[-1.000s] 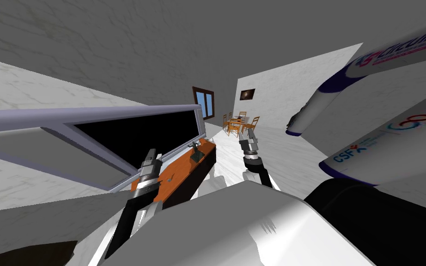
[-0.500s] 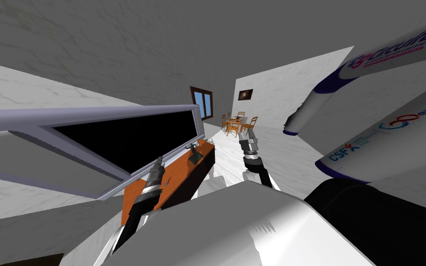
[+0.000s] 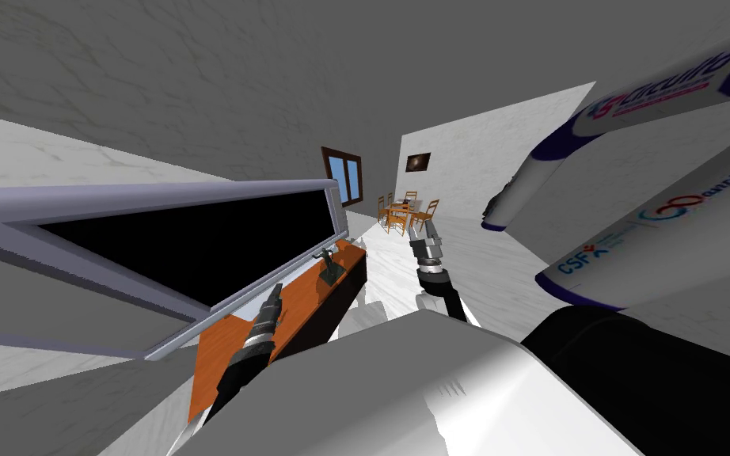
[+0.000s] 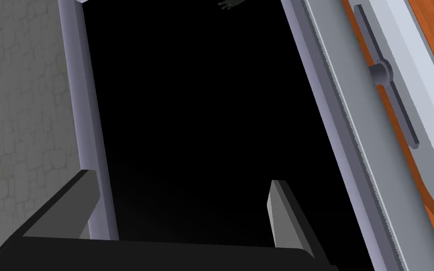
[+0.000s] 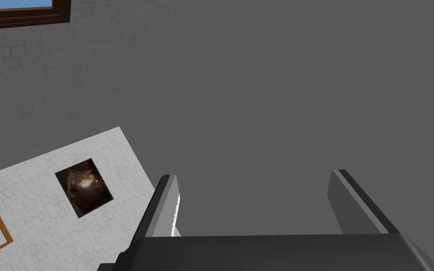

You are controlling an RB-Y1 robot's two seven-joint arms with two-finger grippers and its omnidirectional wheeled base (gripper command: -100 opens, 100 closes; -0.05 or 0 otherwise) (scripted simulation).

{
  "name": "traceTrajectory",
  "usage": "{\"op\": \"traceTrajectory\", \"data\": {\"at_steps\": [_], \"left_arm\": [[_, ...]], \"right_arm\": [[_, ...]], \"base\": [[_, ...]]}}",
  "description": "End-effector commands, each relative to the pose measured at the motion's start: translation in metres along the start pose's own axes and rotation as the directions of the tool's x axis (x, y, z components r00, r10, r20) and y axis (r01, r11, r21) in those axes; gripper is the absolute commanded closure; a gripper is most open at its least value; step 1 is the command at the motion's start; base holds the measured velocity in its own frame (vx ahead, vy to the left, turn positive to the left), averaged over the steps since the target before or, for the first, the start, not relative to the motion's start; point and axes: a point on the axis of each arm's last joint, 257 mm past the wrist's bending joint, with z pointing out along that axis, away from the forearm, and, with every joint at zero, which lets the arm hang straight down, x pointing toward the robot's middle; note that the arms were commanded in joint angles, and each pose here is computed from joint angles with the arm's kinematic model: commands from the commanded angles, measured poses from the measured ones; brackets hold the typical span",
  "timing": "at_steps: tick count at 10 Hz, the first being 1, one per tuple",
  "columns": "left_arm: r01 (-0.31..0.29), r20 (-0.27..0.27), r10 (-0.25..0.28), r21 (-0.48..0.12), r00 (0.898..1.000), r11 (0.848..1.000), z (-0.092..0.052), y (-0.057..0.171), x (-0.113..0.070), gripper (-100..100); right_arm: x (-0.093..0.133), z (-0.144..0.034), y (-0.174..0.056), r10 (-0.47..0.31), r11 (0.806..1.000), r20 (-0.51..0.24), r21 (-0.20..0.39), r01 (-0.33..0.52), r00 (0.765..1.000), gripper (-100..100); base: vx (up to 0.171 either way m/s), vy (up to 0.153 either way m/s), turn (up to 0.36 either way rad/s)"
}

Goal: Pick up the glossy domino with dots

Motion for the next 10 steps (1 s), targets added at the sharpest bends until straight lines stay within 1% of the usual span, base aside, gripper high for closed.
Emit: {"op": "traceTrajectory", "data": {"at_steps": [1, 2, 4, 5, 6, 7, 8, 10], "left_arm": [[-0.02, -0.017, 0.019, -0.061, 1.0, 0.998, -0.007, 0.028, 0.006, -100], [-0.02, -0.019, 0.019, -0.072, 1.0, 0.997, -0.009, 0.033, 0.007, -100], [-0.059, -0.052, 0.05, -0.179, 0.997, 0.982, -0.029, 0.079, 0.012, -100], [-0.059, -0.056, 0.049, -0.194, 0.997, 0.979, -0.032, 0.087, 0.013, -100], [-0.081, -0.076, 0.064, -0.253, 0.995, 0.964, -0.046, 0.113, 0.015, -100], [-0.105, -0.095, 0.08, -0.297, 0.992, 0.949, -0.057, 0.132, 0.015, -100], [-0.105, -0.097, 0.078, -0.309, 0.992, 0.945, -0.061, 0.137, 0.016, -100], [-0.155, -0.139, 0.108, -0.396, 0.985, 0.905, -0.086, 0.177, 0.014, -100]], "right_arm": [[0.0, 0.0, 0.0, 0.0, 1.0, 0.0, 0.0, 0.0, 1.0, 0], [0.0, 0.0, 0.0, 0.0, 1.0, 0.0, 0.0, 0.0, 1.0, 0], [0.0, 0.0, 0.0, 0.0, 1.0, 0.0, 0.0, 0.0, 1.0, 0], [0.0, 0.0, 0.0, 0.0, 1.0, 0.0, 0.0, 0.0, 1.0, 0], [0.0, 0.0, 0.0, 0.0, 1.0, 0.0, 0.0, 0.0, 1.0, 0], [0.0, 0.0, 0.0, 0.0, 1.0, 0.0, 0.0, 0.0, 1.0, 0], [0.0, 0.0, 0.0, 0.0, 1.0, 0.0, 0.0, 0.0, 1.0, 0], [0.0, 0.0, 0.0, 0.0, 1.0, 0.0, 0.0, 0.0, 1.0, 0]], "base": [[0.037, -0.023, -0.063], [0.031, -0.017, -0.017], [0.049, -0.026, -0.058], [0.042, -0.025, -0.026], [0.047, -0.025, -0.053], [0.069, -0.041, -0.078], [0.05, -0.022, -0.015], [0.057, -0.015, -0.061]]}}
